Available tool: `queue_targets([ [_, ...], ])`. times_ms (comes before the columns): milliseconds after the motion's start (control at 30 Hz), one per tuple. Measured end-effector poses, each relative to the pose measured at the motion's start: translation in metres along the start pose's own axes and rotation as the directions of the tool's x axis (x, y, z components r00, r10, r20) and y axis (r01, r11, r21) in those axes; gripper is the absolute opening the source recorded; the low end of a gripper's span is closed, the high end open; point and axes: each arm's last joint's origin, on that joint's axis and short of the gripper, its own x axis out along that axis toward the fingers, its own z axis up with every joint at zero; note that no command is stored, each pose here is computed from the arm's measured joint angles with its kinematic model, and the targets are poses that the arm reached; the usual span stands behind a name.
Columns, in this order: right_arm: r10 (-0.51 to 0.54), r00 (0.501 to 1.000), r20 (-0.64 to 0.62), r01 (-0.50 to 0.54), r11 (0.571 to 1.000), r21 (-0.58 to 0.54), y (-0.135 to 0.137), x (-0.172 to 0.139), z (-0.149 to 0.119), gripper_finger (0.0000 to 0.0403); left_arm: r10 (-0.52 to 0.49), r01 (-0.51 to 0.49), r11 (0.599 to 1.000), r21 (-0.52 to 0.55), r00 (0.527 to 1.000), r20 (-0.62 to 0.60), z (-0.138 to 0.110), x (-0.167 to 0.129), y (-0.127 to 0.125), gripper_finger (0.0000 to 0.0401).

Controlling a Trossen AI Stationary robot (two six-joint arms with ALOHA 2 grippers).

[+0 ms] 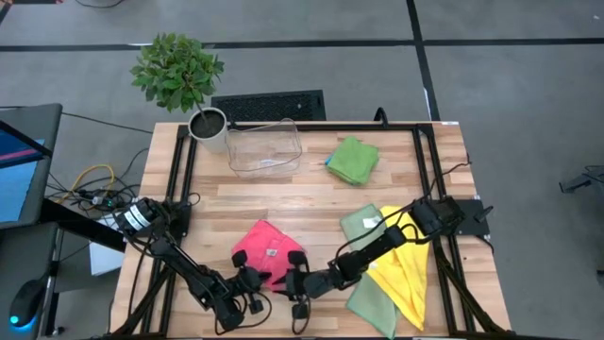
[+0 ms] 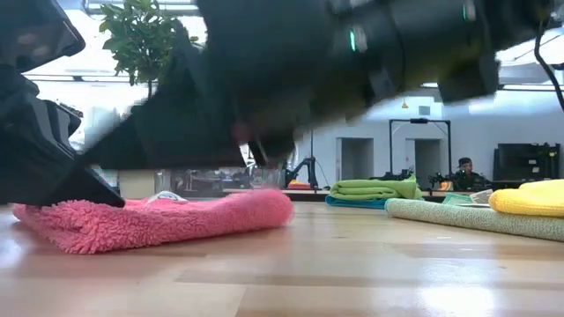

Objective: Fold microfiber towels
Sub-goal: Fold the pink microfiber cloth

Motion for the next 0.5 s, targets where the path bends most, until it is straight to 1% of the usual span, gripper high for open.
queue_targets([
  [67,-0.023,1.0,0.013,0.024,0.999,-0.041,0.002,-0.004,0.007,0.0116,-0.001,0.001,1.0,0.008,1.0,-0.002,0.0,0.0,0.0,0.0],
  [133,-0.113,0.994,0.006,0.113,0.99,-0.088,-0.001,-0.008,0.013,0.0116,-0.005,0.005,0.999,0.038,1.0,0.004,-0.001,-0.002,-0.001,0.0],
  [200,-0.222,0.975,0.004,0.22,0.967,-0.131,-0.007,-0.014,0.02,0.0116,-0.001,0.0,0.999,0.049,1.0,0.025,-0.001,-0.006,-0.002,0.0],
  [267,-0.273,0.962,0.003,0.271,0.952,-0.145,-0.018,-0.017,0.025,0.0116,-0.004,0.002,0.999,0.046,0.999,0.039,0.0,-0.009,-0.002,0.0],
  [333,-0.285,0.958,-0.023,0.28,0.952,-0.127,-0.029,-0.017,0.018,0.0115,-0.003,0.001,0.999,0.044,0.999,0.043,0.0,-0.009,-0.002,0.0],
  [400,-0.304,0.95,-0.063,0.298,0.95,-0.094,-0.04,-0.017,0.006,0.0109,-0.003,0.001,0.999,0.041,0.999,0.041,0.001,-0.009,-0.002,0.0],
  [500,-0.32,0.945,-0.065,0.319,0.947,-0.031,-0.054,-0.021,-0.012,0.0095,-0.003,0.001,0.999,0.043,0.999,0.04,0.0,-0.009,-0.002,0.0],
])
